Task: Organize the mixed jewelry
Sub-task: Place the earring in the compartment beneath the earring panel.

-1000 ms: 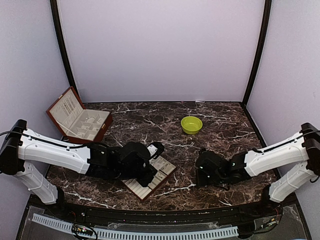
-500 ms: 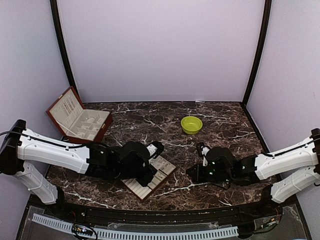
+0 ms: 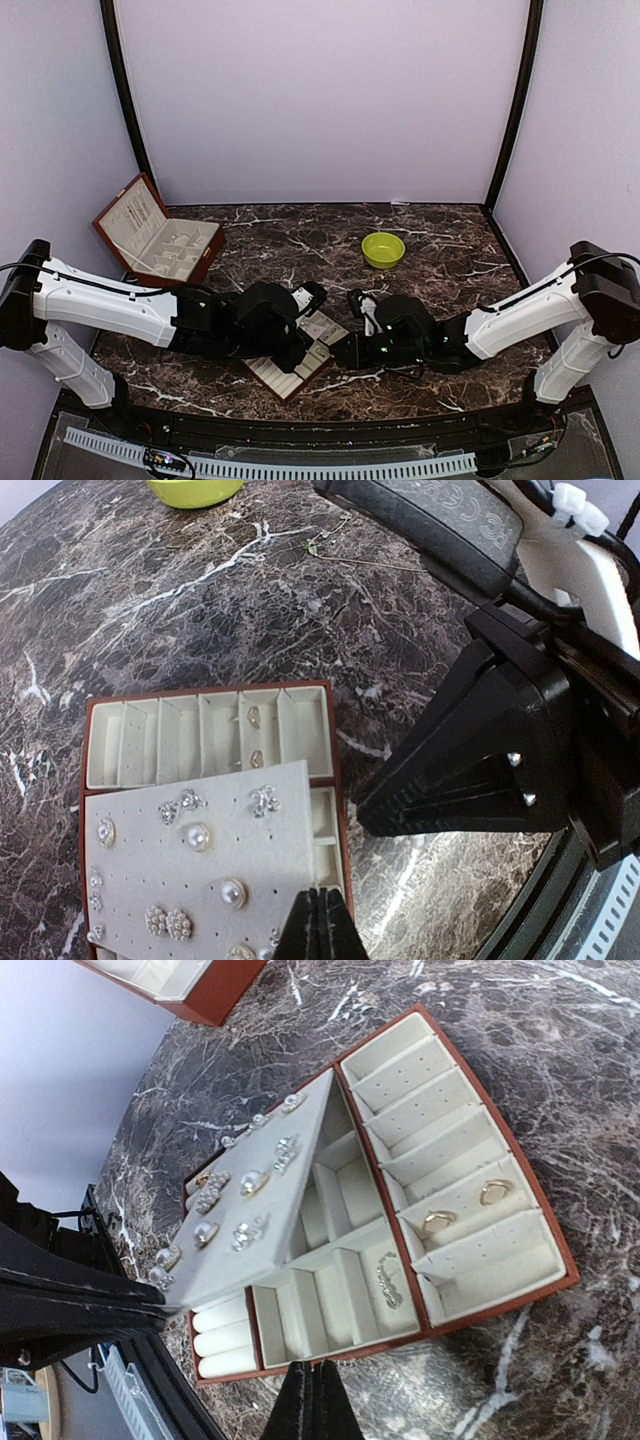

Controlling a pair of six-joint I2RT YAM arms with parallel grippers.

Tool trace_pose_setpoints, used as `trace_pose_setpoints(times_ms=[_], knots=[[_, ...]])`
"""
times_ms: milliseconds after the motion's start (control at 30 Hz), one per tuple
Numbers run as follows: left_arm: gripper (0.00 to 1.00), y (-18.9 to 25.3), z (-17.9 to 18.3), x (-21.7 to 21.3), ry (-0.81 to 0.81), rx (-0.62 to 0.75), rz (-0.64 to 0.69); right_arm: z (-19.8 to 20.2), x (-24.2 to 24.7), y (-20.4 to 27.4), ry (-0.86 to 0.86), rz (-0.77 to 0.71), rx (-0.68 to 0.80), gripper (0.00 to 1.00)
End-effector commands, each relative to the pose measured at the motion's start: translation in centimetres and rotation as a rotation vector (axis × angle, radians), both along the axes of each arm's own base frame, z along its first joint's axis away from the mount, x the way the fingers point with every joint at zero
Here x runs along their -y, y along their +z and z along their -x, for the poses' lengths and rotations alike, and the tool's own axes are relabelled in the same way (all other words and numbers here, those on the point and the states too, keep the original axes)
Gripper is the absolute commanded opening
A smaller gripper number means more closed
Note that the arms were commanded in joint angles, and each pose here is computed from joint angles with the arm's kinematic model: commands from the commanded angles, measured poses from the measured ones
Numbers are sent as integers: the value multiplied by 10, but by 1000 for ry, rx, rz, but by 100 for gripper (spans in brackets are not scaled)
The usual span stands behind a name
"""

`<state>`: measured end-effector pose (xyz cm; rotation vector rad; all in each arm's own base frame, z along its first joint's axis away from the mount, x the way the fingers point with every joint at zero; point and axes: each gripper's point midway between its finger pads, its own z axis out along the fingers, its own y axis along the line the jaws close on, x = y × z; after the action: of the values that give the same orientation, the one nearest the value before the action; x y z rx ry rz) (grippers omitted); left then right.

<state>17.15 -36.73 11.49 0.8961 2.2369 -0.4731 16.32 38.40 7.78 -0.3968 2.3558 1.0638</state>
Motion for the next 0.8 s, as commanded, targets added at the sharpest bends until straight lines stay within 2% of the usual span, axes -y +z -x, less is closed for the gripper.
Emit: trace_pose_setpoints(times_ms=[0,767], knots=[[0,6,2,-7,8,3,9,-1,-23,18,39,-78,41,0],[0,5,1,-6,7,6,10,-17,-34,-9,10,18,75,0]])
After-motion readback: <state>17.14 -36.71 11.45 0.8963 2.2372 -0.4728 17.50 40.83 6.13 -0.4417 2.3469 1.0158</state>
